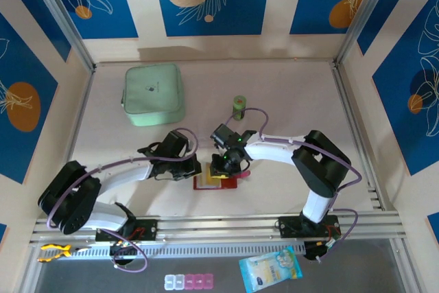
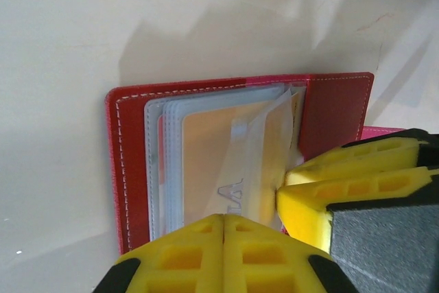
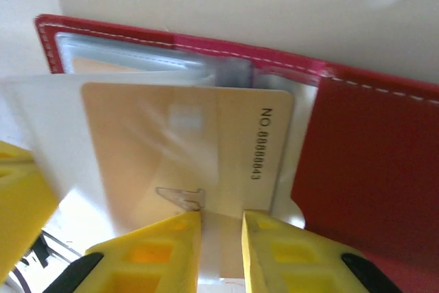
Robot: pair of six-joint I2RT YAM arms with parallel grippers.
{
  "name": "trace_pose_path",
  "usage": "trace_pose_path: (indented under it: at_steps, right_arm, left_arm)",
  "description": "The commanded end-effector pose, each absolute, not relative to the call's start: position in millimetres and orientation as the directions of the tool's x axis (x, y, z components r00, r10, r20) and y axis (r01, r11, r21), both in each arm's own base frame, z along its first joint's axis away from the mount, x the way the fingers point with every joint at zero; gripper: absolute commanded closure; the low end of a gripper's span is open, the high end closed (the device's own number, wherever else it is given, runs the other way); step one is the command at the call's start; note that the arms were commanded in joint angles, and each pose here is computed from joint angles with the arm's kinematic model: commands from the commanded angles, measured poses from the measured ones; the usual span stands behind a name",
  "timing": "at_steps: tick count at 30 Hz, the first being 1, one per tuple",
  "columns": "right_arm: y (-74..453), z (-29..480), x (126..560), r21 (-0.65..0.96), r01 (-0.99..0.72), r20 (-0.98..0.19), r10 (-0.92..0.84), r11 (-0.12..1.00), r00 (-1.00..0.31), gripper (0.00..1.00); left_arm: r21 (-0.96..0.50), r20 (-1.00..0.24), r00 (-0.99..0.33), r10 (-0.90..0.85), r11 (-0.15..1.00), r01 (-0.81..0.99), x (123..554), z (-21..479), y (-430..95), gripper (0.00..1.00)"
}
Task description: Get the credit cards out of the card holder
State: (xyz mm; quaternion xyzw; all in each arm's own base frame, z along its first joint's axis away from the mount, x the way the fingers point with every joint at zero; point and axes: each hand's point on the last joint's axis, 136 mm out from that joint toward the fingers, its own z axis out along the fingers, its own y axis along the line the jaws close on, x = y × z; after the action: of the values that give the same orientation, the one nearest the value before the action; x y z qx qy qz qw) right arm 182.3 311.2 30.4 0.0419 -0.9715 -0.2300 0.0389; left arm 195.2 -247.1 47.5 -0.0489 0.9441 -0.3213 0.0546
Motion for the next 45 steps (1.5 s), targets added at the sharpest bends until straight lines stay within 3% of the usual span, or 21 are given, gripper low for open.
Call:
trace_pose_path:
  at_steps: [1, 10, 19, 31, 45]
  right_arm:
    - [313, 45, 186, 0.476, -0.076, 0.028, -0.101, 0.876, -0.994, 0.76]
    - [307, 49, 186, 0.471, -0.062, 0.020, -0.081, 0.880, -0.997, 0.75]
    - [295, 46, 190, 0.472, -0.008, 0.028, -0.024, 0.881, -0.999, 0.72]
    - [264, 17, 191, 0.406, 0.061, 0.057, 0.041, 0.912, -0.997, 0.72]
    - [294, 55, 194, 0.605, -0.013, -0.003, -0.014, 0.796, -1.000, 0.64]
  left_arm:
    - [-0.623, -0.061, -0.994, -0.091, 0.781, -0.033, 193, 50, -257, 0.96]
    - [-0.524, -0.165, -0.977, -0.138, 0.851, -0.031, 201, 65, -229, 0.94]
    - [-0.625, -0.077, -0.996, -0.040, 0.780, 0.017, 191, 57, -270, 0.93]
    - [-0.487, -0.027, -0.999, -0.044, 0.873, -0.025, 177, 17, -238, 0.95]
    - [-0.475, -0.024, -0.998, -0.063, 0.879, -0.044, 174, 11, -232, 0.95]
